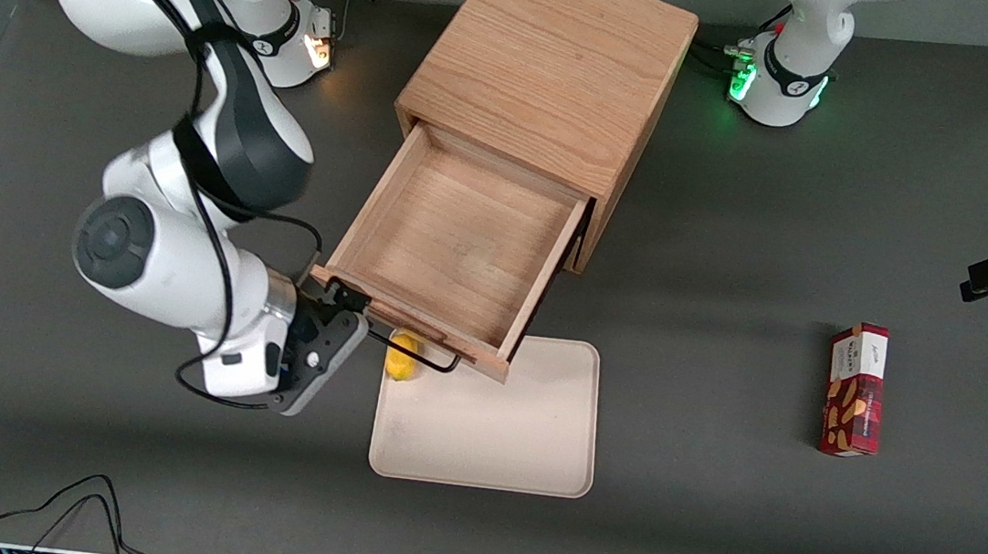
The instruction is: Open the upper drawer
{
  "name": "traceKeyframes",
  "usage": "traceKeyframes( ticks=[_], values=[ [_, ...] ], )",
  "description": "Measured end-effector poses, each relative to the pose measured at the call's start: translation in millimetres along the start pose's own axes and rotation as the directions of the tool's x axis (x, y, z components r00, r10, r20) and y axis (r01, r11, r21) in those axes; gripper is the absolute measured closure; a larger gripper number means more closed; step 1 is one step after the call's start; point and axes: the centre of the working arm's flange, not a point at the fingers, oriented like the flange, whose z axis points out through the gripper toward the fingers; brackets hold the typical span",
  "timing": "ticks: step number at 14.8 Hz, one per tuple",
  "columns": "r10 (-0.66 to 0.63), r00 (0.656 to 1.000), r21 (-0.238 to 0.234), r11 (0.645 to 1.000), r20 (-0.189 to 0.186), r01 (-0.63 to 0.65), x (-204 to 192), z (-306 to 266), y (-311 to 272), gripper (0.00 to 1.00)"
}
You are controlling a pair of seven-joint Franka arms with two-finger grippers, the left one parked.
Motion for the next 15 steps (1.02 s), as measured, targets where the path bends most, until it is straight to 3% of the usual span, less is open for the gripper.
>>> traceKeyframes(
  ticks=[4,8,11,13,15],
  values=[
    [0.218,0.973,-0.031,0.976,0.073,-0.216,-31,-53,-10,0.00],
    [0.365,0.920,-0.088,0.930,0.141,-0.356,-107,-99,6,0.00],
    [0.445,0.880,-0.142,0.894,0.166,-0.426,-167,-128,1,0.00],
    [0.519,0.835,-0.167,0.854,0.182,-0.493,-207,-139,-2,0.00],
    [0.615,0.768,-0.159,0.789,0.180,-0.594,-249,-143,6,0.00]
  ],
)
